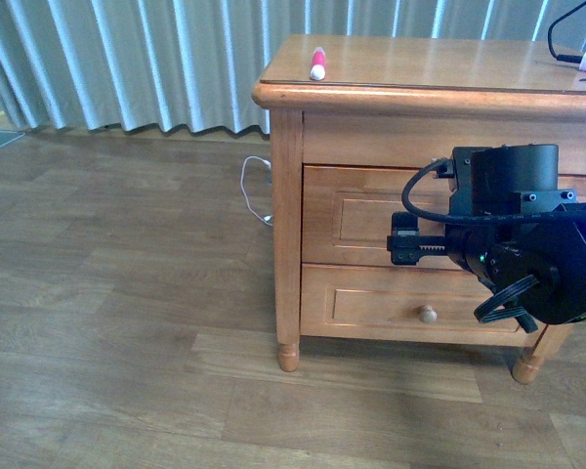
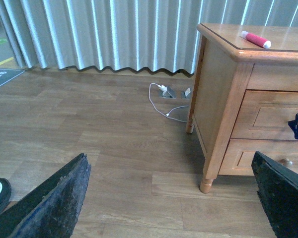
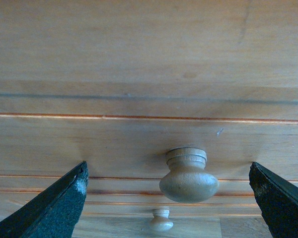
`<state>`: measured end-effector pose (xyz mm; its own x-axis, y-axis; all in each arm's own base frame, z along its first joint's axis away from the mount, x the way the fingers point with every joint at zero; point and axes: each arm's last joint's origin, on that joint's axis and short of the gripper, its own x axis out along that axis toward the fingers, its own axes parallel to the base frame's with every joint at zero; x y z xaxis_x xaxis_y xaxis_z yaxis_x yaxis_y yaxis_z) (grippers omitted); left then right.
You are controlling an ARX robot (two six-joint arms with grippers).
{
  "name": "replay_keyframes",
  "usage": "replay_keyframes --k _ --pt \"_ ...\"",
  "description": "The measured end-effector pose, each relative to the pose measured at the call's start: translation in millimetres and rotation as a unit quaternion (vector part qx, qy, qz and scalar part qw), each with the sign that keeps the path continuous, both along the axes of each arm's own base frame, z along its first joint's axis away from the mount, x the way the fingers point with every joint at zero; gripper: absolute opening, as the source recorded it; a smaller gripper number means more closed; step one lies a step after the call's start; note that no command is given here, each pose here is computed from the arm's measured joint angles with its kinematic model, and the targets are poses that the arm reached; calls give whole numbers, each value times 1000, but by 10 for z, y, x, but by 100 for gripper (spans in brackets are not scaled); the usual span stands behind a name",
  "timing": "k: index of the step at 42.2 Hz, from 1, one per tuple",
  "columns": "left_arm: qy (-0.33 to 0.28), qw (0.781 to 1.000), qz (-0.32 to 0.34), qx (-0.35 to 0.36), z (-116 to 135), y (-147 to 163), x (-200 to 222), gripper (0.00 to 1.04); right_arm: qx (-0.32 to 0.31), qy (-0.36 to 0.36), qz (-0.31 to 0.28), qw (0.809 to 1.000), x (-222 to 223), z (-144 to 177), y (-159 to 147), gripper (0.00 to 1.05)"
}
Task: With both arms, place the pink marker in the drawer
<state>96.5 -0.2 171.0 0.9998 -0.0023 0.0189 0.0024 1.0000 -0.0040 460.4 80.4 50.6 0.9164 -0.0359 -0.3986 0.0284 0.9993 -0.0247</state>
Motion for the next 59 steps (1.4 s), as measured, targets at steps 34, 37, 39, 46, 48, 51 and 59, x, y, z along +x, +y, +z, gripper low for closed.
replay_keyframes --k 34,37,39,46,48,51,59 --pt "0 1000 0 0 0 0 0 98 -5 -3 -4 1000 1 -15 -60 24" --pt "0 1000 0 0 0 0 0 98 -5 -4 -4 1000 -1 -13 -60 24" --pt "0 1000 0 0 0 0 0 98 -5 -4 -3 1000 -5 -12 -60 24" --pt "0 1000 0 0 0 0 0 98 -2 -6 -1 1000 -54 -23 -75 24" --pt "0 1000 0 0 0 0 0 98 0 -7 2 1000 -90 -30 -82 24" --pt "0 1000 0 0 0 0 0 98 2 -6 3 1000 -174 -38 -103 24" --pt "0 1000 0 0 0 0 0 98 13 -6 3 1000 -458 -55 -149 24"
